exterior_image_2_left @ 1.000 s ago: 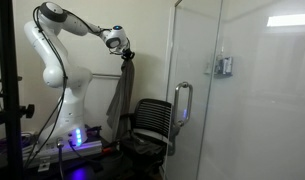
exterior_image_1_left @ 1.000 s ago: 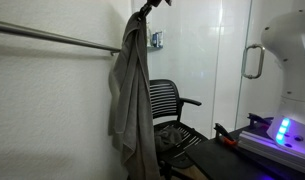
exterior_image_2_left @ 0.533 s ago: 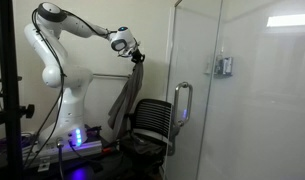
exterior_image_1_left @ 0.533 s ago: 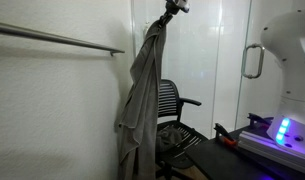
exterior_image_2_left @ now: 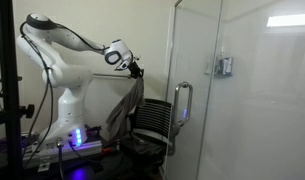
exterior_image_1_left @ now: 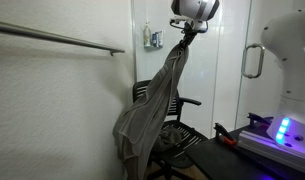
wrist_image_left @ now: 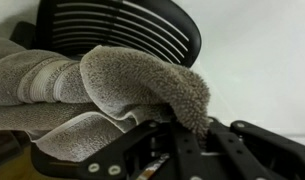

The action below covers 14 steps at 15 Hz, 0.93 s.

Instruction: Open the door then pick the towel and drop in on the floor

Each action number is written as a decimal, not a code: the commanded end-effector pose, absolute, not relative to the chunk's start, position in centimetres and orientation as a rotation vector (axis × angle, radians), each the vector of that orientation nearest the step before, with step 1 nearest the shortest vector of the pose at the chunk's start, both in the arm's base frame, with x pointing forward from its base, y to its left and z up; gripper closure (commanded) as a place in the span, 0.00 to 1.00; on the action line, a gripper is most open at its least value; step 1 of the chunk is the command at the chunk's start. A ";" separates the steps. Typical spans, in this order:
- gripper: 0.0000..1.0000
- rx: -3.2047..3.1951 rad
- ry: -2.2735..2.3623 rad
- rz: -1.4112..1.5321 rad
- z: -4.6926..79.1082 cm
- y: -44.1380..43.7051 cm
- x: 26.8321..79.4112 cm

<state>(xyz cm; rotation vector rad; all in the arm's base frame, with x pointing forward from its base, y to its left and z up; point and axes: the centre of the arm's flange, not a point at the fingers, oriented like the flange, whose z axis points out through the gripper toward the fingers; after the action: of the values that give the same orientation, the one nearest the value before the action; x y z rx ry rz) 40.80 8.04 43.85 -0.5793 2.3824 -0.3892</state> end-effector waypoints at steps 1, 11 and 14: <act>0.98 -0.415 2.470 -0.556 40.7 5.1 36.0; 0.41 -0.373 2.459 -0.529 39.8 4.9 36.8; 0.28 -0.438 2.391 -0.511 42.1 7.4 37.5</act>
<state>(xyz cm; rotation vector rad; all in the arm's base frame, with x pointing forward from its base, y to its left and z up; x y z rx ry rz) 37.18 5.52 40.02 -0.3816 2.4593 -0.5472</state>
